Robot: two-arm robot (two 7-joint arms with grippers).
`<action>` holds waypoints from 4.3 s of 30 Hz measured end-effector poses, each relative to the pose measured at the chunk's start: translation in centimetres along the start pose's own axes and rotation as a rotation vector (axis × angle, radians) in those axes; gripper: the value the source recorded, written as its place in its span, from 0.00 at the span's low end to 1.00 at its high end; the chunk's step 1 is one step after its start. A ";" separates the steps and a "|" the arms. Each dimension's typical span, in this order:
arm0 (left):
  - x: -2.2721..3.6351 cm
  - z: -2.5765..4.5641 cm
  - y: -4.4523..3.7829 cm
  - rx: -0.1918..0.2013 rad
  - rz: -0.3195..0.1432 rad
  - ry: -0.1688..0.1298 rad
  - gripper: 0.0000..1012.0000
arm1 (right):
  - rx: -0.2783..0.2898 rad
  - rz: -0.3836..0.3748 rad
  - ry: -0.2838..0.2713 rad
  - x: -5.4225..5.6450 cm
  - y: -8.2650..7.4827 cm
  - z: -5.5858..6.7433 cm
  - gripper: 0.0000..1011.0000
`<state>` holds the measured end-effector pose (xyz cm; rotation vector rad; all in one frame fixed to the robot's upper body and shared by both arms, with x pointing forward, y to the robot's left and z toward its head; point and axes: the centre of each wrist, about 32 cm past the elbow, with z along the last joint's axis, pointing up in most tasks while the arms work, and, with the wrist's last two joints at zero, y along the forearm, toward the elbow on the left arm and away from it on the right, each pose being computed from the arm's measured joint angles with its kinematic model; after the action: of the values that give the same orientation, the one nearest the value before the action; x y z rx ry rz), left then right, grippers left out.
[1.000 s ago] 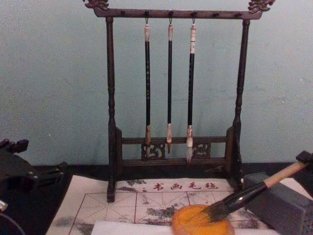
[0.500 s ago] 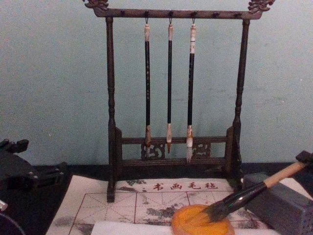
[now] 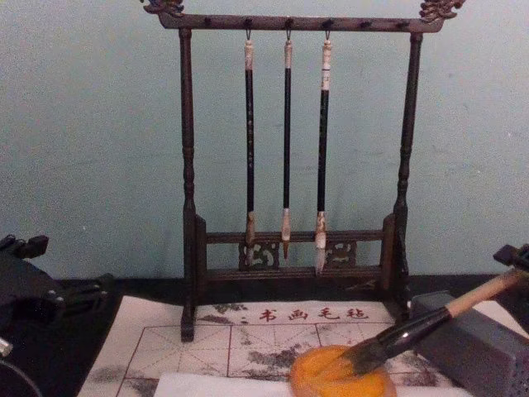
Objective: Pick up the brush from the inkstone, write on the paper, then place the brush back to its original position.
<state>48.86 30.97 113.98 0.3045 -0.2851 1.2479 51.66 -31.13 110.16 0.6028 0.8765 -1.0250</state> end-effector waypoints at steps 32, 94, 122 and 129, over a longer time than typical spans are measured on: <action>0.00 0.00 0.00 0.000 0.000 0.000 0.99 | 0.010 0.005 -0.037 -0.4 -0.7 0.4 0.99; 0.00 0.00 0.00 0.000 0.000 0.000 0.99 | -0.078 -0.106 -0.633 -0.7 -6.8 1.3 0.99; 0.00 0.00 0.00 0.000 0.000 0.000 0.99 | -0.078 -0.105 -0.631 -0.7 -6.8 1.3 0.99; 0.00 0.00 0.00 0.000 0.000 0.000 0.99 | -0.078 -0.105 -0.631 -0.7 -6.8 1.3 0.99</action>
<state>48.86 30.97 113.98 0.3045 -0.2850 1.2480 45.74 -34.62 111.18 0.1425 0.3878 -1.1770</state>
